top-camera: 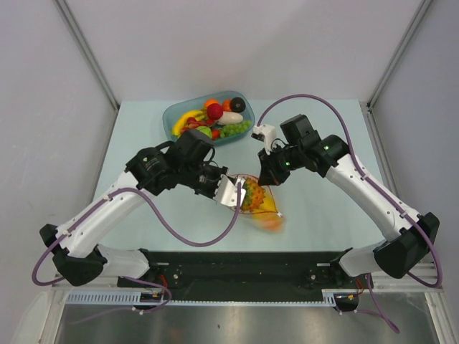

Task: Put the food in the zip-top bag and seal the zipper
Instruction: Place the fake fruit in the zipper food storage bag, then adjust the zipper food storage bag at the center of the board.

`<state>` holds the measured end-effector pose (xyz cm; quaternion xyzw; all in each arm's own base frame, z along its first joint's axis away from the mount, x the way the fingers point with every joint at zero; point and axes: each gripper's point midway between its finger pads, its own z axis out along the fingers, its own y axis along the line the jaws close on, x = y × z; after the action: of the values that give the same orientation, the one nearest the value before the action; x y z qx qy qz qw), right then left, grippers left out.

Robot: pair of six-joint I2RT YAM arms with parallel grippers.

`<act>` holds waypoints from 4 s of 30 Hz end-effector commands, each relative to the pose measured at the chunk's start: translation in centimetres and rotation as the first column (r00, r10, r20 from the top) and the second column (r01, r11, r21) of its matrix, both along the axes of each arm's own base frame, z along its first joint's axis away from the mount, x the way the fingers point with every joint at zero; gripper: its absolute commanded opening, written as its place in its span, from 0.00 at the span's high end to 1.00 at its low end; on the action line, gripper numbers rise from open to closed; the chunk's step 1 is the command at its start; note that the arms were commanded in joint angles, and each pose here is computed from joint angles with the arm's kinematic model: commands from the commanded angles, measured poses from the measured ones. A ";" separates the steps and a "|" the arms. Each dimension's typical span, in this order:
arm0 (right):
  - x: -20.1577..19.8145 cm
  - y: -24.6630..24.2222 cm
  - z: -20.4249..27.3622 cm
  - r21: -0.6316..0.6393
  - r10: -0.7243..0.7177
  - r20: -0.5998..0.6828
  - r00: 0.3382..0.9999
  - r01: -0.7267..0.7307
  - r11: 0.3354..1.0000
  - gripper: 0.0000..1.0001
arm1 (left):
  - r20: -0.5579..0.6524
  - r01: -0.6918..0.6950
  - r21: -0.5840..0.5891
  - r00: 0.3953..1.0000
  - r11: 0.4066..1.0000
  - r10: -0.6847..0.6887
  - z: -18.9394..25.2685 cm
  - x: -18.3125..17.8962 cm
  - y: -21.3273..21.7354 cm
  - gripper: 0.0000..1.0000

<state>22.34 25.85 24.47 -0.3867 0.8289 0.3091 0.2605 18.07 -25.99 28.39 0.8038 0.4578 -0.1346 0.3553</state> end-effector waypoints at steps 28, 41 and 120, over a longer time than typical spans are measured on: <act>-2.3 0.3 3.4 0.314 0.227 -0.059 0.972 -0.198 0.929 1.00 | 0.053 0.070 -0.460 0.997 0.885 -0.051 -3.7 0.8 -9.7 1.00; -0.7 -1.1 3.2 0.324 0.184 -0.077 0.980 -0.150 0.934 1.00 | 0.023 0.007 -0.402 1.000 0.915 0.002 1.8 -0.3 -4.5 0.17; -1.3 3.0 2.8 0.133 0.299 0.139 0.944 -0.317 0.939 1.00 | -0.275 -0.019 -0.150 0.961 0.989 -0.023 -3.2 -8.6 -2.6 1.00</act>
<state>20.89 27.85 24.78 -0.5023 0.7409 0.3695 0.2494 9.79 -28.75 21.48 0.7597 0.5198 -0.2668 0.2853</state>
